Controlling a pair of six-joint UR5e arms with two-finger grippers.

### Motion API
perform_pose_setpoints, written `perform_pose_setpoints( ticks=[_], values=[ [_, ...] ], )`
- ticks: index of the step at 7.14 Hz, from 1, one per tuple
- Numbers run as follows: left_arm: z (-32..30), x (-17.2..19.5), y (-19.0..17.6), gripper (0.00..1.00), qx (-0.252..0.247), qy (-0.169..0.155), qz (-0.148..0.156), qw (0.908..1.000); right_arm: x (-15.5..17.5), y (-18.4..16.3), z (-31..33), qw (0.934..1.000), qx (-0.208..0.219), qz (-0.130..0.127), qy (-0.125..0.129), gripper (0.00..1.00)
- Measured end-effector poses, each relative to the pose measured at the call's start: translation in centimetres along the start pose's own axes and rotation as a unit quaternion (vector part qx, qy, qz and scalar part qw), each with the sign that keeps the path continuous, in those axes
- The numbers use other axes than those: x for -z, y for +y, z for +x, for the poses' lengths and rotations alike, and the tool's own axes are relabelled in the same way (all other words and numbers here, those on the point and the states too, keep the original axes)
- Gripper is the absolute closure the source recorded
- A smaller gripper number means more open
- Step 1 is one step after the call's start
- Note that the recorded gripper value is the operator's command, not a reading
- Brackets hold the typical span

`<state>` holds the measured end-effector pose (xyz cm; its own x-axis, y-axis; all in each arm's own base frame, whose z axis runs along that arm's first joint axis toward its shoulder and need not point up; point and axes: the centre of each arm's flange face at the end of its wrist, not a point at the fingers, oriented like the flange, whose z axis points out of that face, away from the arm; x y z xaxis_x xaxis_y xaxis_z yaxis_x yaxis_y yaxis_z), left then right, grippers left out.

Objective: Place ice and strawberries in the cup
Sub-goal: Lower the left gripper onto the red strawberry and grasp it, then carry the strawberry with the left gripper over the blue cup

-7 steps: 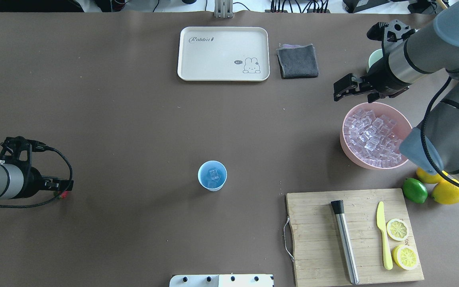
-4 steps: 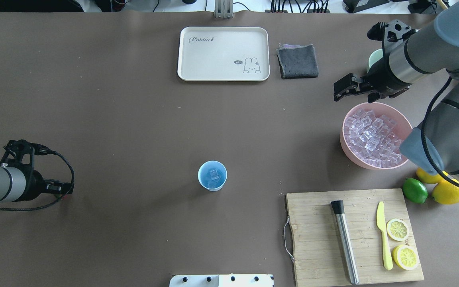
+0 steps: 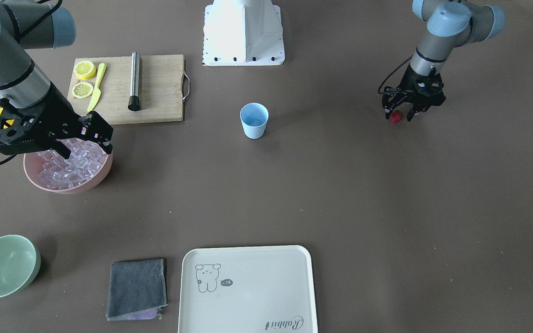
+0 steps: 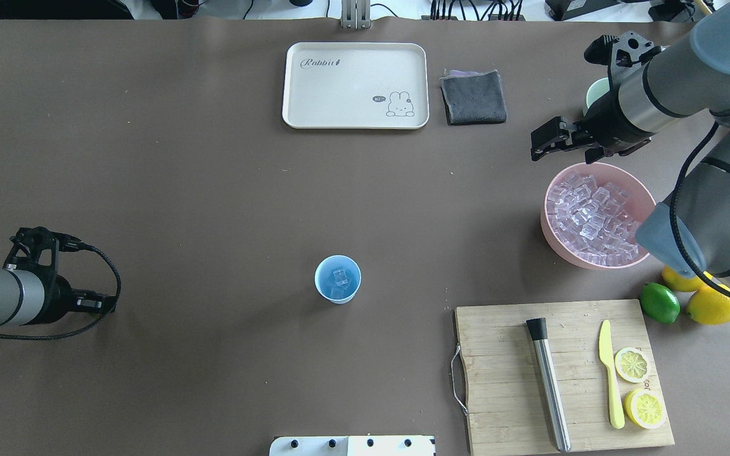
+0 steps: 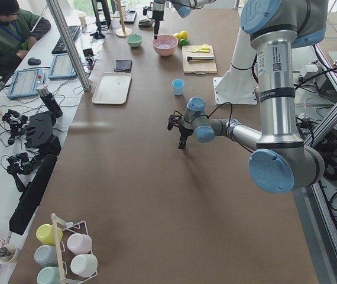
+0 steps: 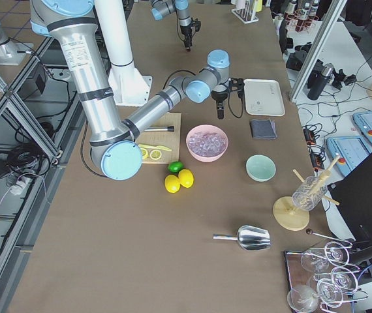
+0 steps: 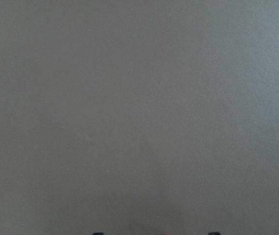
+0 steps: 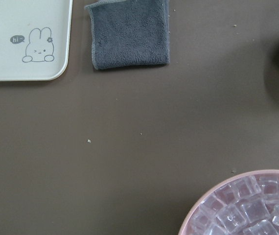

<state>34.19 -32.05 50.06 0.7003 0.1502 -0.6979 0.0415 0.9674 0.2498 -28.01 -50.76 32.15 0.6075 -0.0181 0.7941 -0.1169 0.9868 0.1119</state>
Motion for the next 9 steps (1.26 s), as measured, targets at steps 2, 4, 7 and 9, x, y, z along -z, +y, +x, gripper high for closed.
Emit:
perform_pose_setpoints(
  ticks=[2, 4, 7, 9],
  values=[
    [0.1, 0.0, 0.2, 1.00, -0.002, 0.002, -0.001, 1.0000, 0.1, 0.0, 0.0, 1.0000, -0.001, 0.000, 0.000, 0.00],
    [-0.2, 1.7, -0.5, 1.00, -0.007, 0.014, 0.006, 0.9999, 0.5, 0.2, -0.3, 1.0000, 0.000, 0.000, -0.003, 0.00],
    [-1.9, 8.8, -4.4, 1.00, 0.006, 0.070, 0.002, 0.9975, 1.0, 0.5, -0.3, 0.9999, 0.000, -0.004, -0.010, 0.00],
    [4.3, 11.1, -8.7, 1.00, 0.044, 0.081, -0.005, 0.9957, 1.1, 0.5, -0.1, 0.9999, -0.001, -0.005, -0.010, 0.00]
  ],
)
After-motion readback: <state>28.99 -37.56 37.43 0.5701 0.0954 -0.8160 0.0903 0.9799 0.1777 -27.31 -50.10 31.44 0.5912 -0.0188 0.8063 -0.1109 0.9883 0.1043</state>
